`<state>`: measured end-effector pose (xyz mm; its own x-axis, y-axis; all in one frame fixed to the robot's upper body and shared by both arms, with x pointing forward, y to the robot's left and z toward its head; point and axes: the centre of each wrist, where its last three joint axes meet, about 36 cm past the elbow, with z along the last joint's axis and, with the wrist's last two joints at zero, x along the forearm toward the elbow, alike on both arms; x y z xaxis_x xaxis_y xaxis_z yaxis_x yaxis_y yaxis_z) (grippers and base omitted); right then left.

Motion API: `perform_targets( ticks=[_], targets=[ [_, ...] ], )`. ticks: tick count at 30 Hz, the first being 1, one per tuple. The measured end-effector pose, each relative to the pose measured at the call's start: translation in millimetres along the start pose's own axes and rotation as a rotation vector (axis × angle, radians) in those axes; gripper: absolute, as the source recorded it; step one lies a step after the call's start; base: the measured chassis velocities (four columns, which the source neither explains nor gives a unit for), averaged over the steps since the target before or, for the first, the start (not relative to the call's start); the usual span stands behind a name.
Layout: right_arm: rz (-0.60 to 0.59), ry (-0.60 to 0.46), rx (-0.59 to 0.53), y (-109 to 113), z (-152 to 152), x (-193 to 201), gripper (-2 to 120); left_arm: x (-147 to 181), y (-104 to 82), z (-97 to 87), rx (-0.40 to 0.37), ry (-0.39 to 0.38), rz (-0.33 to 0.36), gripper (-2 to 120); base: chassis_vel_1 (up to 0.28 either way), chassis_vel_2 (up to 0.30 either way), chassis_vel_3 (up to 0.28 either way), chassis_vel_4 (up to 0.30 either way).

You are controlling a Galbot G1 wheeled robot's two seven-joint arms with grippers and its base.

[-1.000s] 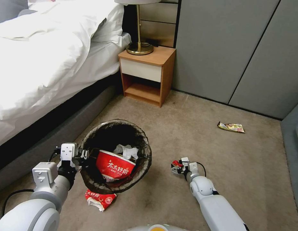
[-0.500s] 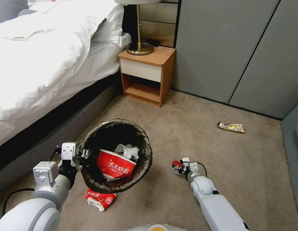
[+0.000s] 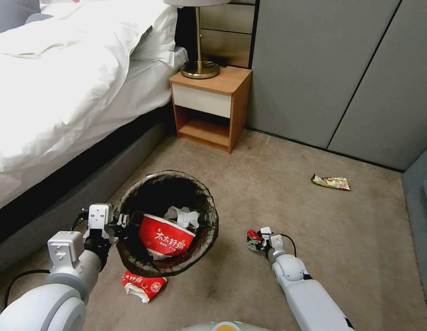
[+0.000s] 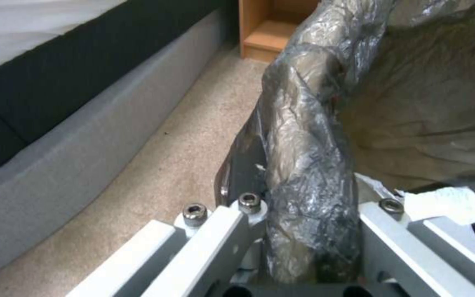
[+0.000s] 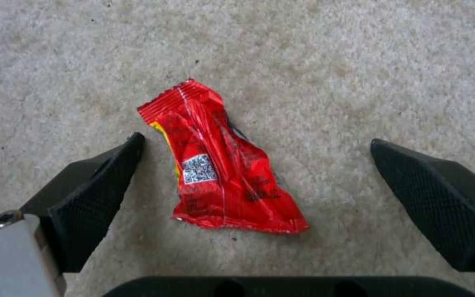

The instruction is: Pick up the trash bin, then pick up the garbage from the floor and place it into the trash bin.

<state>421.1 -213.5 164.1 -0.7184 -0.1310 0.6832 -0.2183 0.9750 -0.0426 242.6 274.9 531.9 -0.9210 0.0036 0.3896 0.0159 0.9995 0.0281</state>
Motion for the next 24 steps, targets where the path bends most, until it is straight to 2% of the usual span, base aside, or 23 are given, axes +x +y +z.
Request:
perform_targets(
  ticks=[6,9,10,12,13,17,19,23,24],
  targets=[
    [-0.002,-0.01,-0.002,0.9,0.8,-0.5,96,0.0,0.2,-0.1,-0.002,-0.001,0.0,1,0.0,0.0,0.0,0.0],
    [-0.005,-0.016,-0.005,1.9,1.1,-0.1,85,0.0,0.3,-0.2,-0.003,-0.001,0.001,1,0.0,0.0,0.0,0.0],
    [-0.005,-0.016,-0.005,1.9,1.1,-0.1,85,0.0,0.3,-0.2,-0.003,-0.001,0.001,1,0.0,0.0,0.0,0.0],
    [-0.009,-0.021,-0.006,3.1,1.1,1.1,74,0.0,0.2,-0.1,-0.003,-0.001,0.001,1,0.0,0.0,0.0,0.0],
    [-0.009,-0.021,-0.006,3.1,1.1,1.1,74,0.0,0.2,-0.1,-0.003,-0.001,0.001,1,0.0,0.0,0.0,0.0],
    [-0.01,-0.025,-0.009,3.8,0.7,1.6,55,0.0,0.2,-0.2,-0.004,-0.002,0.003,1,0.0,0.0,0.0,0.0],
    [-0.01,-0.025,-0.009,3.9,0.6,1.5,52,0.0,0.2,-0.2,-0.004,-0.002,0.003,1,0.0,0.0,0.0,0.0],
    [-0.009,-0.024,-0.012,3.6,1.4,0.9,33,-0.2,0.2,-0.6,-0.006,-0.004,0.005,1,0.0,0.0,0.0,0.0],
    [-0.009,-0.024,-0.012,3.6,1.4,0.9,33,-0.2,0.2,-0.6,-0.006,-0.004,0.005,1,0.0,0.0,0.0,0.0]
  ],
)
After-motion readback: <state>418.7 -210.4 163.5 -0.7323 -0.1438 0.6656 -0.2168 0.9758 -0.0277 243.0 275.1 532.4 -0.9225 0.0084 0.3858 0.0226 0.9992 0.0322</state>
